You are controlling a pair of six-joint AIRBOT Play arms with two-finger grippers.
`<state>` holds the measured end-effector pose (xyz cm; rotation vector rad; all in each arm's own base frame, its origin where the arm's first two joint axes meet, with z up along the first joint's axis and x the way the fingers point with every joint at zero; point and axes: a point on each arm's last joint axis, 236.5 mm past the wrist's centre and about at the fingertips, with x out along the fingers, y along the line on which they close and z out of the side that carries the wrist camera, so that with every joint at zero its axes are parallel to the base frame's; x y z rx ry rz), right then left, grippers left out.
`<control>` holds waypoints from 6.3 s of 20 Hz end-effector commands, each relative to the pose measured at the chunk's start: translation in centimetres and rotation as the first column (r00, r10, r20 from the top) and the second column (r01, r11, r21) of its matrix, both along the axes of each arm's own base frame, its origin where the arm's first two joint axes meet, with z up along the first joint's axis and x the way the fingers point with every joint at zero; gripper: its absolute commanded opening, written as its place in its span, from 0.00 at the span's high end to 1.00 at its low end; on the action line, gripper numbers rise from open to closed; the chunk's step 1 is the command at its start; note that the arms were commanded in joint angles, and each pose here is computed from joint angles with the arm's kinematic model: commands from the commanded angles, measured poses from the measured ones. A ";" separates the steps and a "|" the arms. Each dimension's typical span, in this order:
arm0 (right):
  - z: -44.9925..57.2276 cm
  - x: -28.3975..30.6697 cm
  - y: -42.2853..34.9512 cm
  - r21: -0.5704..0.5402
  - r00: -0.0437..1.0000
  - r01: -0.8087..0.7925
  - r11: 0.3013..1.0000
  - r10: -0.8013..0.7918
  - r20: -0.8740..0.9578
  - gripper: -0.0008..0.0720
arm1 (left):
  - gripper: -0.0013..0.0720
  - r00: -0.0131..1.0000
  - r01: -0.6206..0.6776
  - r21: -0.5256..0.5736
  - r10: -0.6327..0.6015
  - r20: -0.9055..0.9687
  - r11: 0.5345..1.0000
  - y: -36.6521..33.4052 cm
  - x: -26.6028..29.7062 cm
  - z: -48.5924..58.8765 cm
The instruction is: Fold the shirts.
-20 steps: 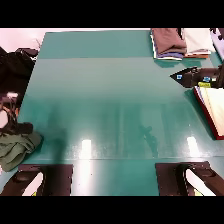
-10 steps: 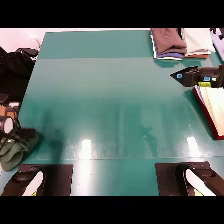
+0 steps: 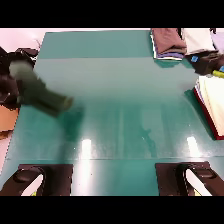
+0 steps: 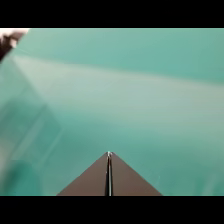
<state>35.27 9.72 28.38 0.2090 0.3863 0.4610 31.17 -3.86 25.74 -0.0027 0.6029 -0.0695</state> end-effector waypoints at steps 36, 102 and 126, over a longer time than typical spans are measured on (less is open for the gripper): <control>0.9 2.6 1.3 -0.025 0.990 -0.106 0.994 0.103 -0.097 0.95 | 0.58 0.679 0.115 -0.459 -0.407 -0.611 0.881 -24.9 10.6 -31.6; -18.5 14.9 -9.3 -0.249 0.753 0.063 0.966 -0.210 -0.624 0.27 | 0.32 0.967 0.166 0.071 -0.148 -0.206 0.984 -8.2 19.6 -15.0; -15.8 11.2 -5.6 -0.191 0.722 -0.069 0.979 -0.083 -0.687 0.38 | 0.32 0.813 0.485 -0.018 -0.458 -0.359 0.875 -12.3 14.2 -26.1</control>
